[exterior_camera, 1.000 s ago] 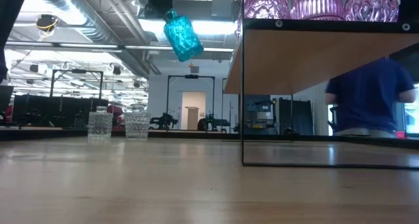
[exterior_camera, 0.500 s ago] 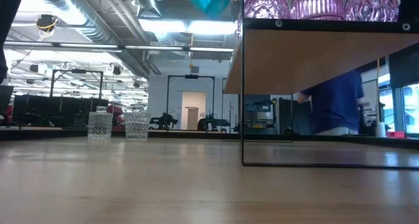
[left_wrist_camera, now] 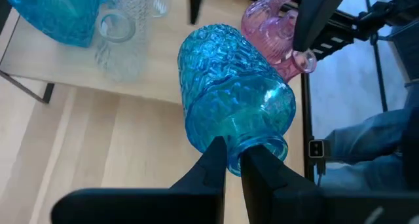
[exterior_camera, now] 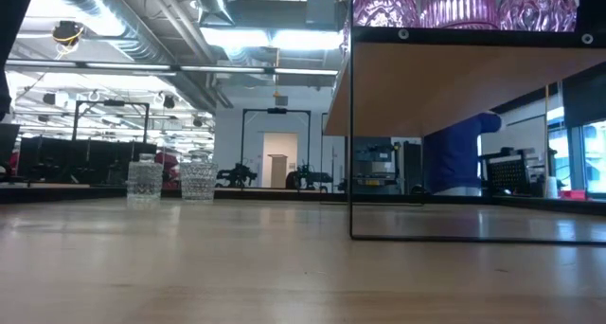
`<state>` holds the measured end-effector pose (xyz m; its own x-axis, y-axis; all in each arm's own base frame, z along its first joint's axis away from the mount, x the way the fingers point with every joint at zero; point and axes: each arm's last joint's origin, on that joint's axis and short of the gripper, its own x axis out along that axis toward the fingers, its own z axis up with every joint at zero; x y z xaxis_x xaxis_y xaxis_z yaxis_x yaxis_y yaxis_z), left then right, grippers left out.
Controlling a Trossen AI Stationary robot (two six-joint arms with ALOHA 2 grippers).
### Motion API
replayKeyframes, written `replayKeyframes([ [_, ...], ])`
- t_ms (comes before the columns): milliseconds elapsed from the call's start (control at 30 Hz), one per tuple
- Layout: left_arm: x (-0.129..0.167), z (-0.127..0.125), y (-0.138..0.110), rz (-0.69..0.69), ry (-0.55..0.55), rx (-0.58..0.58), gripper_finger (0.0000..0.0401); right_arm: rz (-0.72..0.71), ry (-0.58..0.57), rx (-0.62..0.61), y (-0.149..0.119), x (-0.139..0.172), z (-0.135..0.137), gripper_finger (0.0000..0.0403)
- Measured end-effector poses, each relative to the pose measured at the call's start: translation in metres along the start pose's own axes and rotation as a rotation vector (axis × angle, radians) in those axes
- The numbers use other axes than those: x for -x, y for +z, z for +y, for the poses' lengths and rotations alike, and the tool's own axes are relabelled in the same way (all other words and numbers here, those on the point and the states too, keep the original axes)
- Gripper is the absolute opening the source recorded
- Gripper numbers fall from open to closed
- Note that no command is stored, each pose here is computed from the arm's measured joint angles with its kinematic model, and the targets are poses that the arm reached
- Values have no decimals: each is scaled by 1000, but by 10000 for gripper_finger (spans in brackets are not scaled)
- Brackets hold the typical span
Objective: Sort vases onto shelf
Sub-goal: Put the blue vase on the shelf aligned with the other blue vase
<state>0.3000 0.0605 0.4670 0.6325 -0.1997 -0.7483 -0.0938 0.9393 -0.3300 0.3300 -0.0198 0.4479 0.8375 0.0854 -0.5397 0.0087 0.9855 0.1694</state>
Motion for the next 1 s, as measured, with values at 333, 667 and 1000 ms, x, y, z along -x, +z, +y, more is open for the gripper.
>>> replayKeyframes([
  [333, 0, -5, 8, -75, -73, -30, 16, 34, 52, 21, -2, -21, -2, 346],
  [667, 0, -5, 8, -78, -73, -14, 16, 61, 71, 58, -5, -30, -3, 264],
  [1000, 1, -3, 13, -121, -72, 3, 53, 55, 51, 9, -4, -29, -3, 255],
])
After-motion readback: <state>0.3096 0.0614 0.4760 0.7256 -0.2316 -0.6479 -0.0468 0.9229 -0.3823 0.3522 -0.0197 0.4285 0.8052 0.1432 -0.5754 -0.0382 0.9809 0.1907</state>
